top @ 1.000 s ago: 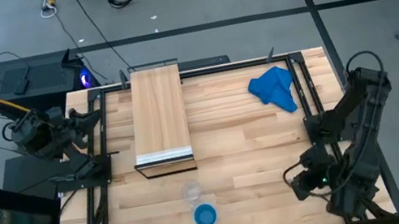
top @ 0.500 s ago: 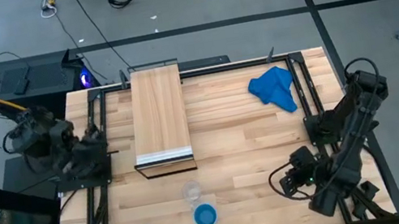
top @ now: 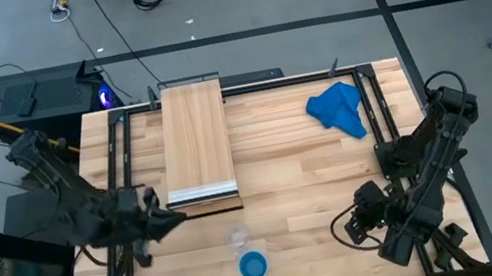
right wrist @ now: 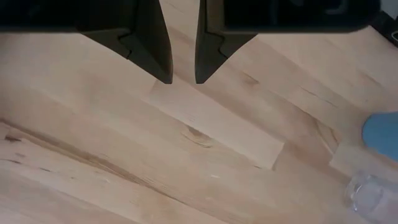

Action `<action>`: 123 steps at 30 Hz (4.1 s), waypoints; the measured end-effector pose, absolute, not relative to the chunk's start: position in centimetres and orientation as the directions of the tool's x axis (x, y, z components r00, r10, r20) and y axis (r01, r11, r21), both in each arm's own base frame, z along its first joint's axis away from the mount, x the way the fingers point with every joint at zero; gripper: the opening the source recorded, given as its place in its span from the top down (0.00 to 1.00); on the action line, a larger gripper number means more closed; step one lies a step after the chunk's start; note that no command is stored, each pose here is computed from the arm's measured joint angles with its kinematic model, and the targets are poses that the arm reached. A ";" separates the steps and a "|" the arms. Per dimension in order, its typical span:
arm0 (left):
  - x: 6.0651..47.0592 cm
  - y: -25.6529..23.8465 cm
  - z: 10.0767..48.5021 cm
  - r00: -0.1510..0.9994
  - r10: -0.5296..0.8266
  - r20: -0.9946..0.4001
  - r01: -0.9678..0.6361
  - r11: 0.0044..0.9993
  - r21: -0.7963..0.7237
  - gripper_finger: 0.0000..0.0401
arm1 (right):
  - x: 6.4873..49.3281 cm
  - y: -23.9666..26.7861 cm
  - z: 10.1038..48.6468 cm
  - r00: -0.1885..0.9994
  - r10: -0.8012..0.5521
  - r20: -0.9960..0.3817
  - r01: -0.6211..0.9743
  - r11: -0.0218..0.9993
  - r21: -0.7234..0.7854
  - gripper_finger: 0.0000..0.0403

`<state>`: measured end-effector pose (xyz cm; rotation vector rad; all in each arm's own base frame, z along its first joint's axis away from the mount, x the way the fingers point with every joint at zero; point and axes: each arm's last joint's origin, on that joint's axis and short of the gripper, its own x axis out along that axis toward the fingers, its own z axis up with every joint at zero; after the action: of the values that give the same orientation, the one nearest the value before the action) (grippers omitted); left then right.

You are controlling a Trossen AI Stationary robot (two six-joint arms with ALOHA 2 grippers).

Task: Stack small to large cups/mugs on shelf
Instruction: Put the transparent mug on the shelf

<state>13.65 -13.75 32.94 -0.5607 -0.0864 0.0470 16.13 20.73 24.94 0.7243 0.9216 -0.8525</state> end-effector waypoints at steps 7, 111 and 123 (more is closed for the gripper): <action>17.7 -17.3 35.8 0.979 0.178 -0.095 -0.201 0.889 -0.412 0.97 | 16.0 20.8 24.9 0.341 -0.304 -0.890 0.834 0.534 0.137 0.81; 34.7 -15.1 22.8 0.073 0.075 -0.994 -0.746 0.666 -0.004 0.98 | 13.9 22.7 24.9 0.338 -0.214 -0.916 0.818 0.549 0.174 0.81; 31.6 -13.4 30.3 0.276 -0.024 -0.961 -0.686 0.696 -0.214 0.99 | 13.9 22.7 24.9 0.340 -0.214 -0.916 0.817 0.549 0.175 0.81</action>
<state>31.62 -13.45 30.29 -0.6994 1.2271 0.4968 13.86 22.66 24.86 0.7155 1.0060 -0.7516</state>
